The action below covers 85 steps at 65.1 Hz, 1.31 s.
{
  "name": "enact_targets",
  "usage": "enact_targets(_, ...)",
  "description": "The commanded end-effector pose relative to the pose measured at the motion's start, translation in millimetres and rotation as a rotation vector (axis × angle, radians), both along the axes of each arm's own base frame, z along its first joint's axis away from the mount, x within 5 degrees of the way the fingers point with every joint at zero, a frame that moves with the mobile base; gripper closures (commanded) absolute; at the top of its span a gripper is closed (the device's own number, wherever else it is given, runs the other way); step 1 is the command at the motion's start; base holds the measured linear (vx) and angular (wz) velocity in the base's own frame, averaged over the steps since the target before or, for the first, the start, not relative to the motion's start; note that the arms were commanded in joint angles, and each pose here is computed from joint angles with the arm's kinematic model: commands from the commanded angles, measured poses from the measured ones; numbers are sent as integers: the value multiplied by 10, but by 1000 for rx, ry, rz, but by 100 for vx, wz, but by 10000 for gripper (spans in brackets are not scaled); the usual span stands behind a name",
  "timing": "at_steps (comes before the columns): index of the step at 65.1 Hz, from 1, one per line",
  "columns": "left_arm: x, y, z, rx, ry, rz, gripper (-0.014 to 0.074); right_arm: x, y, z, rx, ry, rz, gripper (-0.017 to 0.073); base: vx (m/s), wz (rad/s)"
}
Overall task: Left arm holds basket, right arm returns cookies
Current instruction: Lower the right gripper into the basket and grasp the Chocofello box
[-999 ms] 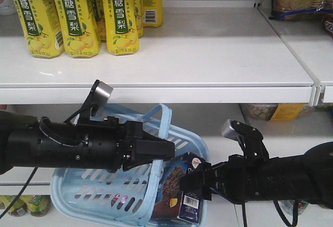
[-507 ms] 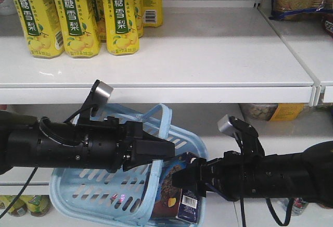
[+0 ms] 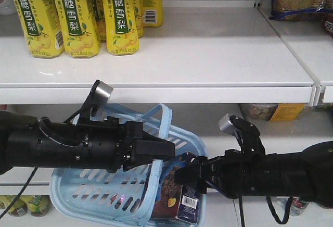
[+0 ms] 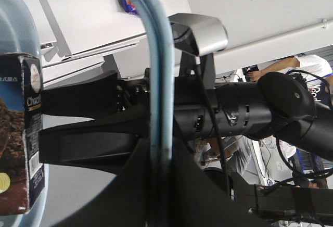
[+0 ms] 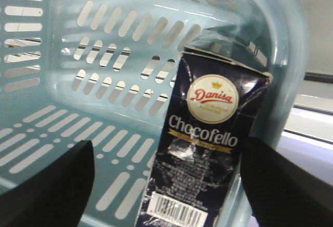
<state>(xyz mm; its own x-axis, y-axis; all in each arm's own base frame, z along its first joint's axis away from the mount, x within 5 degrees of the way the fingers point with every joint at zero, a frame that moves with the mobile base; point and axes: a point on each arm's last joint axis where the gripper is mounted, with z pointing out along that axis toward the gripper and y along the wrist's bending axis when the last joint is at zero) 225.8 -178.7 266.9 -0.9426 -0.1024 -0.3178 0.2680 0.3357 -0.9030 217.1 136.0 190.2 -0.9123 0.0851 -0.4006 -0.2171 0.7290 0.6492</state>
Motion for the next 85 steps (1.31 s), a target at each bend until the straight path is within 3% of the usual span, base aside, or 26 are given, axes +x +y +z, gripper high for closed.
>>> enact_targets(1, 1, -12, 302, -149, -29, 38, 596, 43, 64, 70, 32, -20, 18, 29, 0, 0)
enact_targets(14, 1, -12, 302, -149, -29, 38, 596, 53, 359, 40, 15, -35, 124, 43, 0, 0)
enact_targets(23, 1, -12, 302, -149, -29, 38, 596, 88, 545, 6, -16, -49, 138, 59, 0, 0)
enact_targets(48, 1, -12, 302, -149, -29, 38, 596, 286, 555, -308, -143, -23, 36, 167, 0, 0)
enact_targets(71, 1, -12, 302, -149, -29, 38, 596, 274, 544, -182, -123, -58, 30, 442, 0, 0)
enact_targets(85, 1, -12, 302, -149, -29, 38, 596, 220, 496, 115, -70, -130, 3, 490, 0, 0)
